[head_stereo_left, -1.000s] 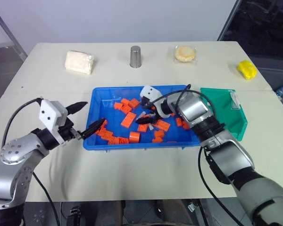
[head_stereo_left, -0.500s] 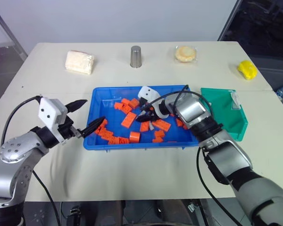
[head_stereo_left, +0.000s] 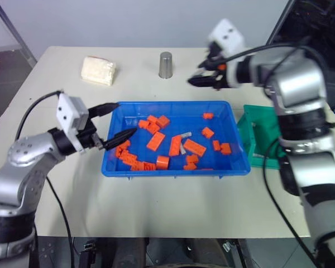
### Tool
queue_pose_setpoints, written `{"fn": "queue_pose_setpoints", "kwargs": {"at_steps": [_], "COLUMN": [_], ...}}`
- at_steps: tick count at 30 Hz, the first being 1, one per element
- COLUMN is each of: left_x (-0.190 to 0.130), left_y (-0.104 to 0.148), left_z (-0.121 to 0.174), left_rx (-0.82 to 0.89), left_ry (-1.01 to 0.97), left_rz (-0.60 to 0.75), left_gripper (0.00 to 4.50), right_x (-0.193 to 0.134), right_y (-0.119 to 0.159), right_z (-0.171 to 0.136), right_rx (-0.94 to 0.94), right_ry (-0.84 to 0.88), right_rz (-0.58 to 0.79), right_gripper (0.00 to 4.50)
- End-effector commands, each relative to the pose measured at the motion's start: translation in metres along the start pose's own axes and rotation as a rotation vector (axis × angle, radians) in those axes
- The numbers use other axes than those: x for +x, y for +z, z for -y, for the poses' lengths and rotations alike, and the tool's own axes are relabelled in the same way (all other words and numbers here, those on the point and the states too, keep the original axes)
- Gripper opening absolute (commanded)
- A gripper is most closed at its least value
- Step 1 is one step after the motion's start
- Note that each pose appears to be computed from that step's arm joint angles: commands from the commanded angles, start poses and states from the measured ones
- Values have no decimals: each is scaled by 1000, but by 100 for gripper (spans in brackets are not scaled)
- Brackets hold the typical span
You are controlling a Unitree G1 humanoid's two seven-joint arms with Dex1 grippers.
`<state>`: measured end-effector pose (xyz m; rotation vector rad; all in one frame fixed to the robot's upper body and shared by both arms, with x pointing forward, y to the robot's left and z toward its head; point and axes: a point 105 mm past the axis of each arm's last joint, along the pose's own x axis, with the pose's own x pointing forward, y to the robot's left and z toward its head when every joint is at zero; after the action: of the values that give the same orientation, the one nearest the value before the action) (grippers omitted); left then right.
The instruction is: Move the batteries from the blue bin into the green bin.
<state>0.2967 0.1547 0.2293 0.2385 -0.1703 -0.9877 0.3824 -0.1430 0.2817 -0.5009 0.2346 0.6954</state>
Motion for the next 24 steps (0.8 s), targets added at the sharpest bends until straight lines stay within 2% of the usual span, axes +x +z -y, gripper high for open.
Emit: {"fn": "queue_pose_setpoints", "kwargs": {"at_steps": [1, 3, 8, 19, 23, 24], "left_x": [9, 16, 29, 36, 33, 33], "left_y": [0, -3, -9, -14, -14, -14], "left_z": [-5, -7, -8, -7, -7, -7], "left_rx": [18, 10, -1, -3, -1, 0], "left_ry": [-60, -94, -145, -161, -156, -154], "left_rz": [4, 5, 11, 17, 11, 11], "left_gripper": [450, 450, 450, 450, 450, 450], "right_x": [-34, -51, -76, -99, -105, -105], "right_y": [-26, -51, -93, -132, -146, -146], "right_z": [12, 17, 18, 33, 36, 36], "right_rx": [40, 60, 124, 82, 14, 14], "right_ry": [-106, -168, -251, -339, -336, -330], "right_rz": [-52, -122, -218, -333, -400, -395], "right_gripper": [219, 219, 219, 219, 419, 447]}}
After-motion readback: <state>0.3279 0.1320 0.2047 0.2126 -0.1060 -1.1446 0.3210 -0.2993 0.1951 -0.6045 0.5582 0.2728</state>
